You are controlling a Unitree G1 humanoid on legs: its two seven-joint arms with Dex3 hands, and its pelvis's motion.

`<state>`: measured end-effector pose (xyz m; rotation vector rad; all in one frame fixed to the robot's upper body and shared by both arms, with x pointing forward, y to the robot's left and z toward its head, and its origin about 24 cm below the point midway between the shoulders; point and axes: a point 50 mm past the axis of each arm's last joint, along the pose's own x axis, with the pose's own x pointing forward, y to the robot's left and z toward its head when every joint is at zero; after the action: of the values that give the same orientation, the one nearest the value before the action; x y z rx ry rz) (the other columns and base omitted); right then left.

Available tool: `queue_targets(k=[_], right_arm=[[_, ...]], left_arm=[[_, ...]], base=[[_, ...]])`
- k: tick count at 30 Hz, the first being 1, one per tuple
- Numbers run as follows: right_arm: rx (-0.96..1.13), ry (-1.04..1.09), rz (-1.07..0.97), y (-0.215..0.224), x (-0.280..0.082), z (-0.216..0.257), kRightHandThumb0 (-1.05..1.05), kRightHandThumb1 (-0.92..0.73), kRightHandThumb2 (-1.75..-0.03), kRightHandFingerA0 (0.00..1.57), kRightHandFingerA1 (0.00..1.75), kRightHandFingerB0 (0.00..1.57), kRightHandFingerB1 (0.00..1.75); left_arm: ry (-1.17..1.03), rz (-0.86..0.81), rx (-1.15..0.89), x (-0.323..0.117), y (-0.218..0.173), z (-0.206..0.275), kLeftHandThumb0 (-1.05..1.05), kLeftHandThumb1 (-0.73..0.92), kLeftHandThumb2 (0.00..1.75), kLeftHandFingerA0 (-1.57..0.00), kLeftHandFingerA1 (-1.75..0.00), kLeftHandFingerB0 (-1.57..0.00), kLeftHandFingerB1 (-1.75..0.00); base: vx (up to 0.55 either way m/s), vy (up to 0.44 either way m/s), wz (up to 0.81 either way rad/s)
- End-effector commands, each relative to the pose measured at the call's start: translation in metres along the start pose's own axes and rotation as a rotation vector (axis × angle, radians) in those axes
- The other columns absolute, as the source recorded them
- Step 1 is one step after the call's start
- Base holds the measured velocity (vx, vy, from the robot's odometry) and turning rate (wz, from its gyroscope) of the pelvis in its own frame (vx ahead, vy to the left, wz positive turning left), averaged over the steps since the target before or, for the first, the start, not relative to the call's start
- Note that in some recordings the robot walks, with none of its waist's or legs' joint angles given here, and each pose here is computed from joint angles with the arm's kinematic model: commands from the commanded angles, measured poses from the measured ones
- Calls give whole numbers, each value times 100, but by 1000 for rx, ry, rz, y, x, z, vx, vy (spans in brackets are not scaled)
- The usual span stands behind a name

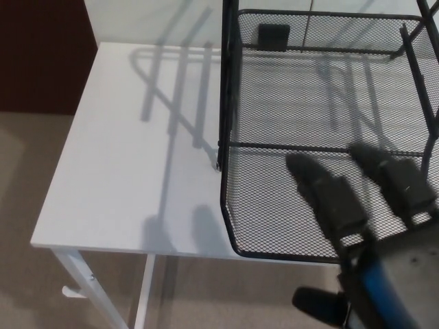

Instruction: The robot walks towards a file tray kept in the middle of a desk and uses its right hand to grab a tray and pulls it out towards itself

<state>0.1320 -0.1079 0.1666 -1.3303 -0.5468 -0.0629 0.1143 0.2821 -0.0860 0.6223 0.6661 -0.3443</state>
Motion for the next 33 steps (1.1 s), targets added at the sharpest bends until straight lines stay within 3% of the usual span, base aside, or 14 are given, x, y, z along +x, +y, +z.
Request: queue_targets(k=[1, 2, 3, 4, 5, 6, 8, 11, 12, 20, 25, 28, 29, 33], right_arm=[[307, -172, -127, -25, 7, 8, -78, -44, -93, 0, 47, 0, 40], [386, -212, -158, -31, 8, 5, -76, -43, -94, 0, 54, 0, 48], [437, -242, -174, -35, 9, 3, -105, -53, -58, 0, 67, 0, 59], [469, -276, -188, -39, 8, -1, -105, -54, -58, 0, 86, 0, 71], [502, -306, -226, -46, 5, -7, -103, -41, -85, 17, 96, 12, 82], [563, -338, -236, -50, 2, -12, -103, -40, -54, 45, 92, 30, 82], [776, -404, -158, -62, -12, -29, -72, -16, -55, 95, 47, 81, 51], [876, -425, -8, -79, -18, -44, -59, -15, -53, 126, 57, 104, 53], [872, -437, 44, -86, -18, -48, -59, -18, -55, 131, 59, 106, 53], [899, -402, 320, -104, -27, -60, -58, -20, -55, 126, 58, 113, 56], [914, -359, 362, -109, -33, -64, -50, -21, -53, 133, 60, 118, 57], [931, -373, 359, -108, -32, -63, -45, -19, -49, 139, 63, 122, 60], [927, -368, 370, -107, -33, -63, -41, -18, -50, 138, 64, 123, 61], [915, -345, 444, -94, -34, -71, -35, -17, -48, 137, 64, 122, 62]], left_arm=[[41, -16, 12, -4, 4, -8, -59, 26, 49, -65, -71, -35, -62], [46, -14, 19, -4, 5, -8, -60, 27, 49, -66, -71, -36, -62], [50, -12, 22, -3, 4, -8, -59, 27, 49, -67, -70, -36, -63], [56, -14, 22, -4, 4, -9, -59, 27, 49, -61, -71, -36, -62], [53, -17, 27, -5, 4, -10, -59, 27, 50, -62, -72, -36, -62], [52, -17, 32, -4, 5, -9, -60, 27, 49, -64, -71, -36, -62], [56, -14, 37, -4, 5, -8, -59, 28, 50, -68, -69, -37, -61], [54, -13, 26, -4, 6, -9, -59, 19, 62, -69, -70, -37, -62], [56, -14, 21, -3, 6, -9, -56, 27, 49, -69, -68, -38, -59], [64, -15, 23, -5, 5, -11, -58, 22, 67, -69, -69, -36, -60], [63, -18, 19, -5, 5, -12, -54, 26, 49, -73, -66, -38, -58], [73, -25, 32, -5, 5, -12, -60, 23, 67, -68, -69, -35, -59], [70, -23, 31, -5, 5, -12, -57, 27, 49, -72, -66, -38, -57], [65, -26, 35, -6, 5, -12, -58, 26, 49, -71, -67, -37, -58]], base=[[0, 0, 0], [0, 0, 0], [0, 0, 0], [0, 0, 0], [0, 0, 0], [0, 0, 0], [0, 0, 0], [0, 0, 0], [0, 0, 0], [0, 0, 0], [0, 0, 0], [0, 0, 0], [0, 0, 0], [0, 0, 0]])
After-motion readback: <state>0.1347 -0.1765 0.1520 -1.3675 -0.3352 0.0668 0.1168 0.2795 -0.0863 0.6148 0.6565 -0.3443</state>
